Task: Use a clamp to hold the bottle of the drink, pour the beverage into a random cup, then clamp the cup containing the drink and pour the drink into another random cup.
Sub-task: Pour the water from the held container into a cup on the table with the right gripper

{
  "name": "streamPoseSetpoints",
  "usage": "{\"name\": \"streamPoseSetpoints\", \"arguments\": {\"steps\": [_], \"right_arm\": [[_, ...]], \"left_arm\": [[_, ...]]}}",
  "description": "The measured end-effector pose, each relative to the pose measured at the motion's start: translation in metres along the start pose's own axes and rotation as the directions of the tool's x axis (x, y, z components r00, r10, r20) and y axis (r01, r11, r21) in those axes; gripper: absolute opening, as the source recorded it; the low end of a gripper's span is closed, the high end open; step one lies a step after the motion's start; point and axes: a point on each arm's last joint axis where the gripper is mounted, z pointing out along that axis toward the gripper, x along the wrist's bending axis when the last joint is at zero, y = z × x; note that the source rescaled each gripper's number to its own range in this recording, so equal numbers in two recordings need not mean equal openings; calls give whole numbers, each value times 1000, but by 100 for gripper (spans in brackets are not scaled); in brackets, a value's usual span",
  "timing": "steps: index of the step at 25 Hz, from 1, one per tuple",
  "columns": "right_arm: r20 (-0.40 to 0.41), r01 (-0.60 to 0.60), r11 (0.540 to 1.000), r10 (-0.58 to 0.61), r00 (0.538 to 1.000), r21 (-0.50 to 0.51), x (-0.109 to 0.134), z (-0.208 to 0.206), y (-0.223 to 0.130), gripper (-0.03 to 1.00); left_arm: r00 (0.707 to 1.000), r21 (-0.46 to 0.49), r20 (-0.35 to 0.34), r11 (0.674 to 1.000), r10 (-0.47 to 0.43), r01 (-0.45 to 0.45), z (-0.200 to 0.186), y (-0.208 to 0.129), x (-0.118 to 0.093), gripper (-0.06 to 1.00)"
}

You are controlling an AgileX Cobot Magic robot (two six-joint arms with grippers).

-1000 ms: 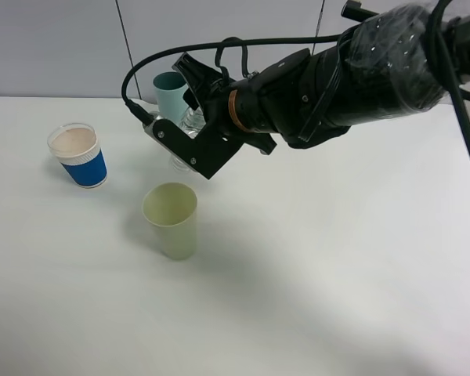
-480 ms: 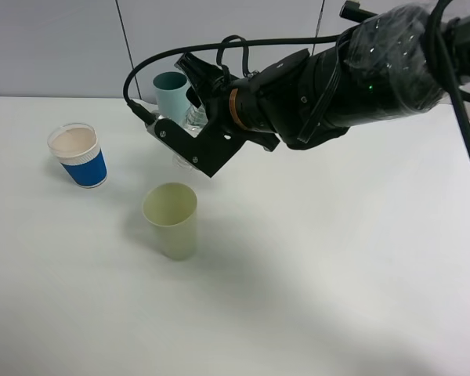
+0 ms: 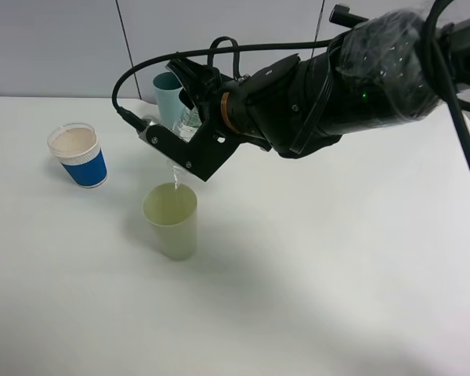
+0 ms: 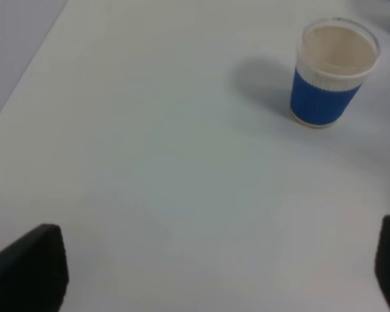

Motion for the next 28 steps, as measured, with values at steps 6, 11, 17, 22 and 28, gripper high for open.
{"name": "streamPoseSetpoints", "arguments": {"steps": [6, 11, 17, 22, 28], "right_arm": [[-3, 4, 1000, -4, 1000, 20, -1, -1, 0, 0], [-10, 4, 999, -3, 1000, 43, 0, -1, -2, 0], [-13, 7, 999, -6, 1000, 52, 0, -1, -2, 0], [-13, 7, 999, -6, 1000, 52, 0, -1, -2, 0], [-14, 8, 998, -7, 1000, 57, 0, -1, -3, 0]], "left_arm": [[1000, 0, 0, 1000, 0, 0, 0, 0, 0, 87], [1000, 0, 0, 1000, 0, 0, 0, 0, 0, 87], [1000, 0, 0, 1000, 0, 0, 0, 0, 0, 87], [1000, 0, 0, 1000, 0, 0, 0, 0, 0, 87], [1000, 0, 0, 1000, 0, 0, 0, 0, 0, 87]]}}
